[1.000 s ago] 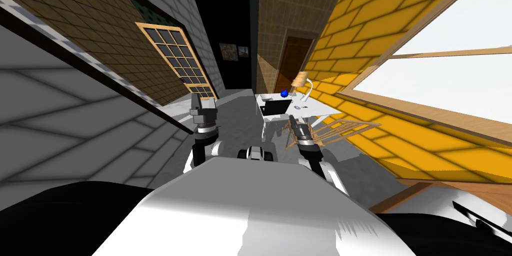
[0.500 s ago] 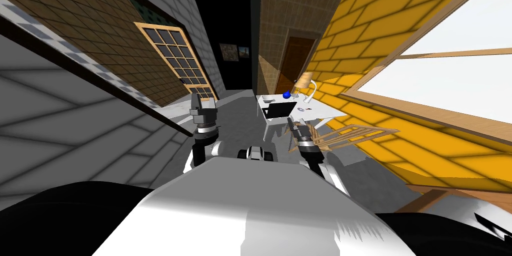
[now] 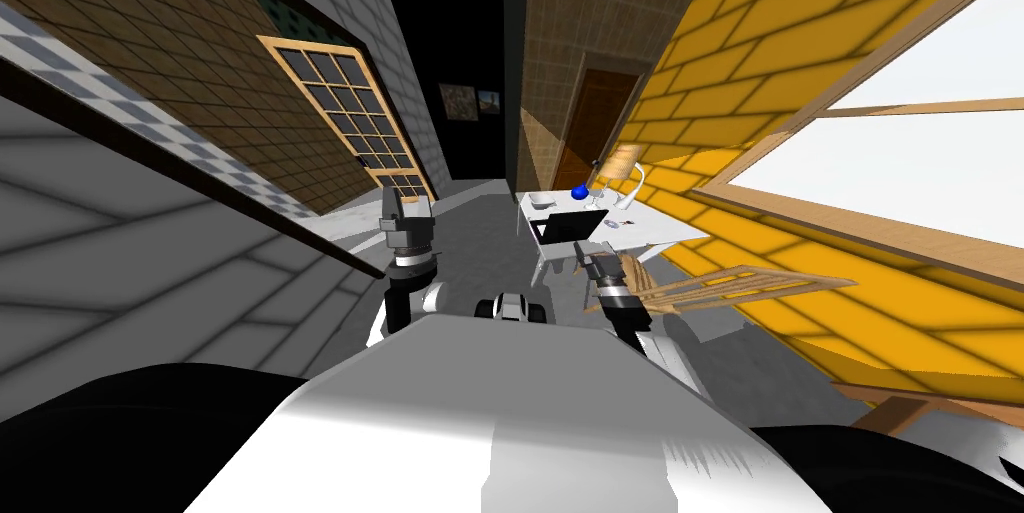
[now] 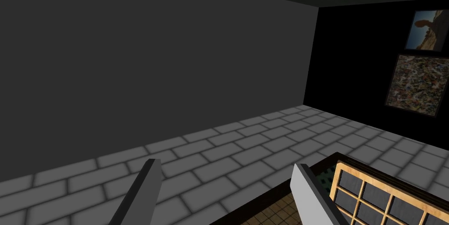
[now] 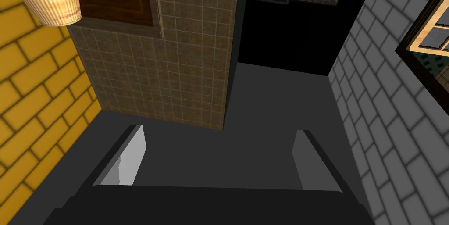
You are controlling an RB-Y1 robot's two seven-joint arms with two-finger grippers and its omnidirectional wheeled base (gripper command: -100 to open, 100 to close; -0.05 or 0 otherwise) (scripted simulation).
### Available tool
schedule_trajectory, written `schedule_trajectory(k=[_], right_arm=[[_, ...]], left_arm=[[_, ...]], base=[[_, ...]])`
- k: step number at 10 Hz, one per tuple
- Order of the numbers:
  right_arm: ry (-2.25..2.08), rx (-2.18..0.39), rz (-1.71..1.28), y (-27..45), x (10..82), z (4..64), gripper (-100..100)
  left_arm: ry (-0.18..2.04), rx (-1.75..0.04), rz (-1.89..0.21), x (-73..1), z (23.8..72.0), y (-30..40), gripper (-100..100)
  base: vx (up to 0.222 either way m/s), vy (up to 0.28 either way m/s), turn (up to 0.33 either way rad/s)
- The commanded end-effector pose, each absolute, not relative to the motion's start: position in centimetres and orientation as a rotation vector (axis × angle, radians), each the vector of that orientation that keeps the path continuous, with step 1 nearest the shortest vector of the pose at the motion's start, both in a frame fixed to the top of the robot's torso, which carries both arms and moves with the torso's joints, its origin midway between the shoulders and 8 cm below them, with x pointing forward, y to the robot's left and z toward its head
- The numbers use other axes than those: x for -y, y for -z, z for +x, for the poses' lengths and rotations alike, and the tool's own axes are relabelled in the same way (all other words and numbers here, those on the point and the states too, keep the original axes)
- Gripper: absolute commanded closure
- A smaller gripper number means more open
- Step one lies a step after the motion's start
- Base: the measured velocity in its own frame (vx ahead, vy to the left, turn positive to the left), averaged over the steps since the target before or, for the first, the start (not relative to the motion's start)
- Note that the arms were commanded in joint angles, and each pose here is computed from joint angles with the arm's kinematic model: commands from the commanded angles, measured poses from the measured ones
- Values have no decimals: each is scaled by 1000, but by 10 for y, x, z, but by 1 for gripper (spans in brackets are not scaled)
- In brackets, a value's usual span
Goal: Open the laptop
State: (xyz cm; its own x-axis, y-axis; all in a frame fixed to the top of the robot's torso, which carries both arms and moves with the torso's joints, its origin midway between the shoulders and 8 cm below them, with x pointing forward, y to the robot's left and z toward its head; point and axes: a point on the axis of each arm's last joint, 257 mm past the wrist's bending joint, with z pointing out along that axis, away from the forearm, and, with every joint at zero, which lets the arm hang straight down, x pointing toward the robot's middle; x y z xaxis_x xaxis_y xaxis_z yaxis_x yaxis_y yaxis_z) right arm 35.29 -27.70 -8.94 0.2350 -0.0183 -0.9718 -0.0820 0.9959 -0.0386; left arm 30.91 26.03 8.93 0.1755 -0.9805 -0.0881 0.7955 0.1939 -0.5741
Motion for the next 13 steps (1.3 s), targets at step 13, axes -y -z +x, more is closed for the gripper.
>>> schedule_trajectory(k=[13], right_arm=[[645,-1494,-529,143,333,336,-100]], left_arm=[[1319,-496,-449,-260,309,-89,0]], base=[[114,91,0]])
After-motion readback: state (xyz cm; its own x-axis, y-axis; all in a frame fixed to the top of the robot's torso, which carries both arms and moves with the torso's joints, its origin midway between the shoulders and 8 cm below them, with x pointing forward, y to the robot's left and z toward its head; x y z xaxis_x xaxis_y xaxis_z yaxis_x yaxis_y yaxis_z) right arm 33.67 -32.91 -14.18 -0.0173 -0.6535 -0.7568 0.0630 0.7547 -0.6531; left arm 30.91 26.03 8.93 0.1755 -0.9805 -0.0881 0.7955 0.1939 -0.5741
